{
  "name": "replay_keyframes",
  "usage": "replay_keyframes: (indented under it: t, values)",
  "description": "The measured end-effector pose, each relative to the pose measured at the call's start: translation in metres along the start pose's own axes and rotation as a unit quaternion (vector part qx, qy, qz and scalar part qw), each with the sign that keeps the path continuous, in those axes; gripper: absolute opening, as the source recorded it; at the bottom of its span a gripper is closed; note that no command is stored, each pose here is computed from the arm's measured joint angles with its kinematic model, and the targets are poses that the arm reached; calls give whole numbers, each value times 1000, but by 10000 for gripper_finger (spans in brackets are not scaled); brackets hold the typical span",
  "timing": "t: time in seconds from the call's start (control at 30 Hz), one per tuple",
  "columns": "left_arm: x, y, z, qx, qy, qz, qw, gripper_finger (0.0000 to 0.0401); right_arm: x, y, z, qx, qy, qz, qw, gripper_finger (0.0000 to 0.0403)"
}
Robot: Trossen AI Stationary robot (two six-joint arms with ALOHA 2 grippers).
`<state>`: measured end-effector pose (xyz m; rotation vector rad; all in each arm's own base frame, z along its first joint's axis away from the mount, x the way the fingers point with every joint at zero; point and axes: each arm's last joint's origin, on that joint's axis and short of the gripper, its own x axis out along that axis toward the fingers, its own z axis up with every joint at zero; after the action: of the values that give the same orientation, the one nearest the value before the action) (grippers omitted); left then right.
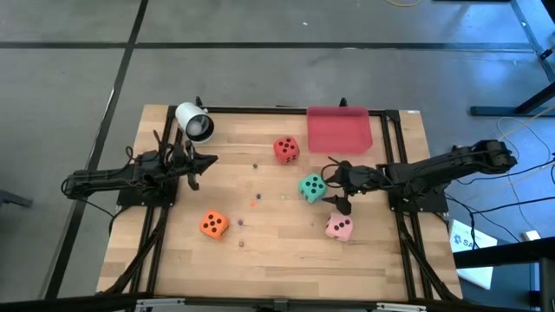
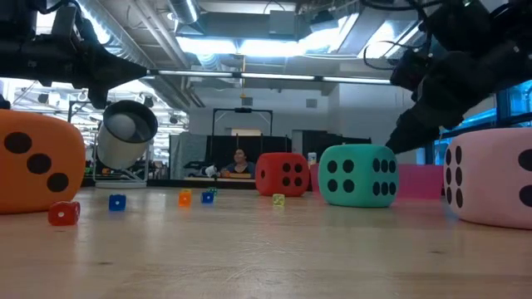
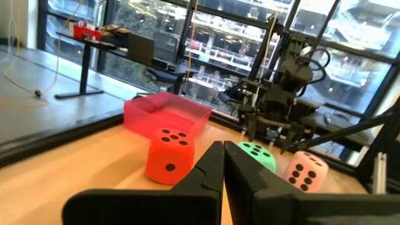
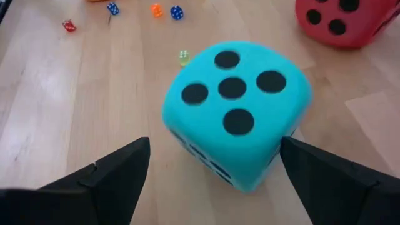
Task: Pick & Place Dice
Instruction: Put the large blue dice into the red bin
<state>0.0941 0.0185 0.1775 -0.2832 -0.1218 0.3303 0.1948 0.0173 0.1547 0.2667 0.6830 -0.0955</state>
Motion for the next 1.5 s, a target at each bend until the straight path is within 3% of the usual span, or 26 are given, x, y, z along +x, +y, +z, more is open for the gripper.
replay_keyframes:
  t: [0.17, 0.3, 0.63, 0.87, 1.07, 1.5]
  values:
    - [4, 0, -6, -9, 23, -8, 1000, 12, 5, 1, 1, -7, 3, 1, 1000, 357]
    - [8, -1, -6, -13, 23, -10, 1000, 20, 2, 7, 20, -33, -10, 6, 999, 357]
    - [15, -7, -1, -14, 18, -57, 998, 37, -3, 18, 59, -90, 64, -50, 993, 357]
    - [31, -18, 18, -7, 33, -80, 996, 48, -1, 18, 58, -105, 70, -56, 990, 357]
    - [64, -29, 30, 52, 87, -70, 992, 56, -1, 17, 55, -107, 81, -64, 989, 357]
    - [148, -42, 6, 139, 226, -78, 961, 76, -1, 3, 19, -58, 171, -116, 977, 357]
